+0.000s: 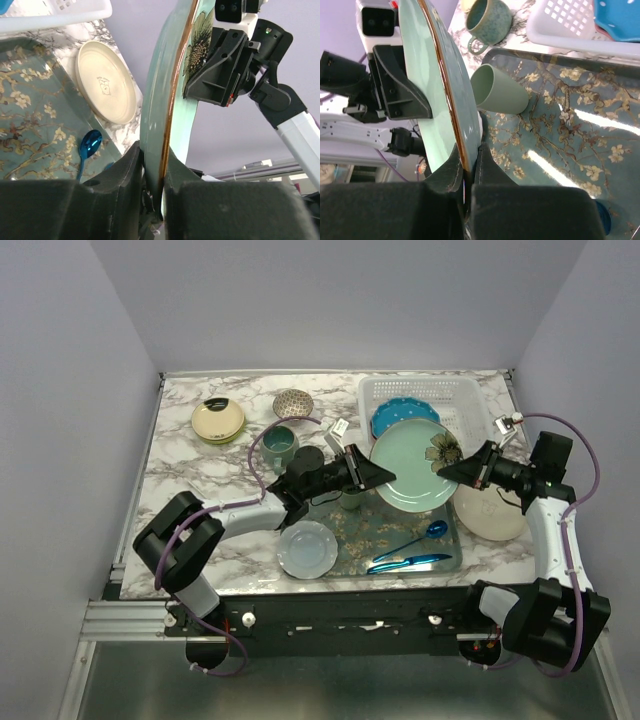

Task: Place the mixed dishes into the plastic bin
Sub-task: Pick up the plate at the center of the board, then place the plate in the plastic bin.

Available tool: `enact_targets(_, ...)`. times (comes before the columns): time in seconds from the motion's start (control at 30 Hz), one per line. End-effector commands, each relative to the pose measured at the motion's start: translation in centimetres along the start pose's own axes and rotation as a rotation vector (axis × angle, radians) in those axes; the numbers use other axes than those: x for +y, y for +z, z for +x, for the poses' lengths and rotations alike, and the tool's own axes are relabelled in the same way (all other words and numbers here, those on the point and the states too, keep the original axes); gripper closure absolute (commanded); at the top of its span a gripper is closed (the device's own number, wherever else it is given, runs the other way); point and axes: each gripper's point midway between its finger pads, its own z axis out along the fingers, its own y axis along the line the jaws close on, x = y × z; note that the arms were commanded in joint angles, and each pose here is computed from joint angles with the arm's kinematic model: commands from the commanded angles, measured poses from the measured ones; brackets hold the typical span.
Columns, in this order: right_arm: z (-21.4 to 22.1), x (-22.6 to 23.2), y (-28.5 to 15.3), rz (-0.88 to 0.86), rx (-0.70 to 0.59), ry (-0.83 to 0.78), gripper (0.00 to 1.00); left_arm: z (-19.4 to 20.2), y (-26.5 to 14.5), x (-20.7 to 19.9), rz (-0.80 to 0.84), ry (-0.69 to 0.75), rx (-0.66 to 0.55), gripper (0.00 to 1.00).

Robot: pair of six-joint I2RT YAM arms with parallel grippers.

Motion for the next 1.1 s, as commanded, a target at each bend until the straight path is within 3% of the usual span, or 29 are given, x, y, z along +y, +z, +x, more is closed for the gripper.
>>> enact_targets(0.0,-1.0,2.3,-0.1,-0.121,0.007,-0.091,0.99,-2.9,-0.3,-4.1,0.048,0.072,-0.078,0.53)
enact_targets(0.1,-1.8,3.2,-0.3,-0.176,0.015,-0.121,0.99,-3.9,-1.4,-3.1,-0.037,0.126,-0.107,0.28)
enact_targets(0.33,-4.4,2.4,0.1,-0.122,-0.006,-0.136,0.99,-7.8,-6.4,-1.3,-0.223,0.258,-0.216,0.03)
enact_targets(0.6,-8.6,-1.6,1.0,0.055,-0.076,-0.087,0.99,-12.7,-13.9,-2.1,-0.358,0.384,-0.332,0.01)
enact_targets(0.67,-9.9,-2.3,1.2,0.081,-0.099,-0.073,0.99,-13.1,-15.1,-3.0,-0.383,0.418,-0.322,0.01)
enact_targets(0.83,-12.0,-4.7,2.3,0.142,-0.122,-0.033,1.00,-13.8,-18.2,-2.3,-0.532,0.657,-0.264,0.01)
enact_targets(1.07,-14.5,-8.3,4.3,0.245,-0.138,0.001,0.99,-13.9,-21.8,0.8,-0.724,0.794,-0.271,0.01)
